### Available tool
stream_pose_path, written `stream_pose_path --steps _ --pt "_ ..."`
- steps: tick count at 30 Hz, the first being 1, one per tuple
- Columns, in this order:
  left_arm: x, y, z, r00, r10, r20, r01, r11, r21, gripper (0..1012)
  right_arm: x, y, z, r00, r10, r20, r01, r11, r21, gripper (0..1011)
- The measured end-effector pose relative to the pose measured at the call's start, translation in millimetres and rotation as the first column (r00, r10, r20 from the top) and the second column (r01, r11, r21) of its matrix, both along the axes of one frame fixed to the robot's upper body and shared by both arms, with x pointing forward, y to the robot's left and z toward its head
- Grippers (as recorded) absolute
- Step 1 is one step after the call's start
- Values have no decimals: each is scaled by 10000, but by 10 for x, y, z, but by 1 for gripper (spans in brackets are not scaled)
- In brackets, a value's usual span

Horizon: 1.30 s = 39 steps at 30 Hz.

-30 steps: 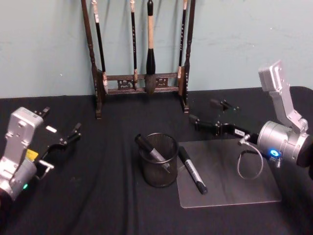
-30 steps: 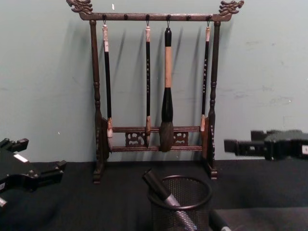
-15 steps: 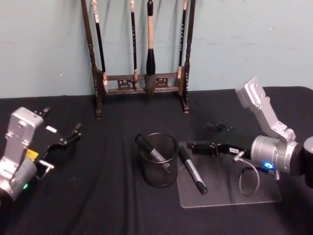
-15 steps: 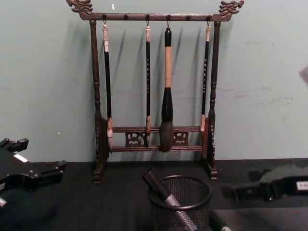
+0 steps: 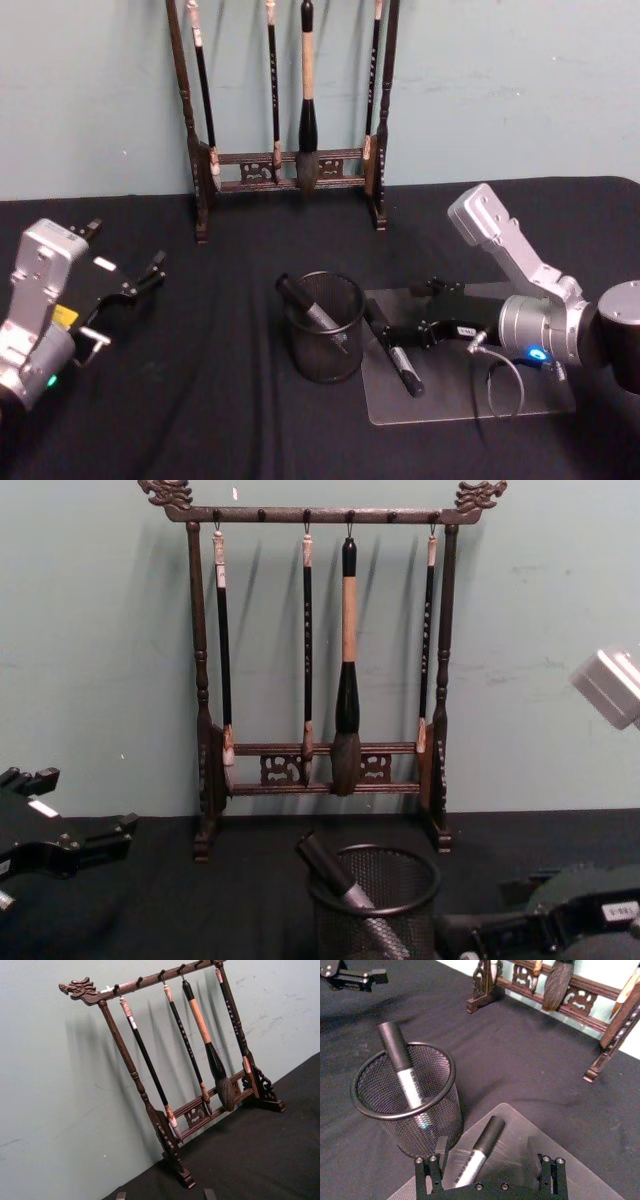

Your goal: Pick up the water-based marker from the table and place it into the pen holder.

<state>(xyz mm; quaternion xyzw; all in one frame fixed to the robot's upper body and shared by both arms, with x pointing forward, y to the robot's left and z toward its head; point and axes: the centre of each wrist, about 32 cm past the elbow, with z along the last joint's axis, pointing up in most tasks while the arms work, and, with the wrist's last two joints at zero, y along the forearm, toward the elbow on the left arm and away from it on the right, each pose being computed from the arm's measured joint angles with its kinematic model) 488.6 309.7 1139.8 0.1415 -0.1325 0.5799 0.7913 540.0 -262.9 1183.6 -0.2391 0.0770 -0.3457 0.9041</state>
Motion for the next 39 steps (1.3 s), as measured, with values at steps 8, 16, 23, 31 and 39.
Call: stream_pose_path --steps 8,16,23,31,39 --pt "0 0 0 10000 0 0 0 10000 0 1001 -3 29 -43 9996 178 -213 -181 9997 -153 1002" --pt "0 0 0 10000 0 0 0 10000 -1 1001 0 56 -83 9990 282 -349 -290 9993 -219 1002" --pt "0 0 0 10000 1 0 -1 10000 0 1001 -4 67 -111 9986 370 -371 -386 9984 -413 1002" --pt "0 0 0 10000 1 0 -1 10000 0 1001 6 70 -141 9983 392 -432 -413 9979 -491 1002" --pt "0 0 0 10000 0 0 0 10000 0 1001 14 84 -162 9978 426 -502 -450 9978 -486 1002"
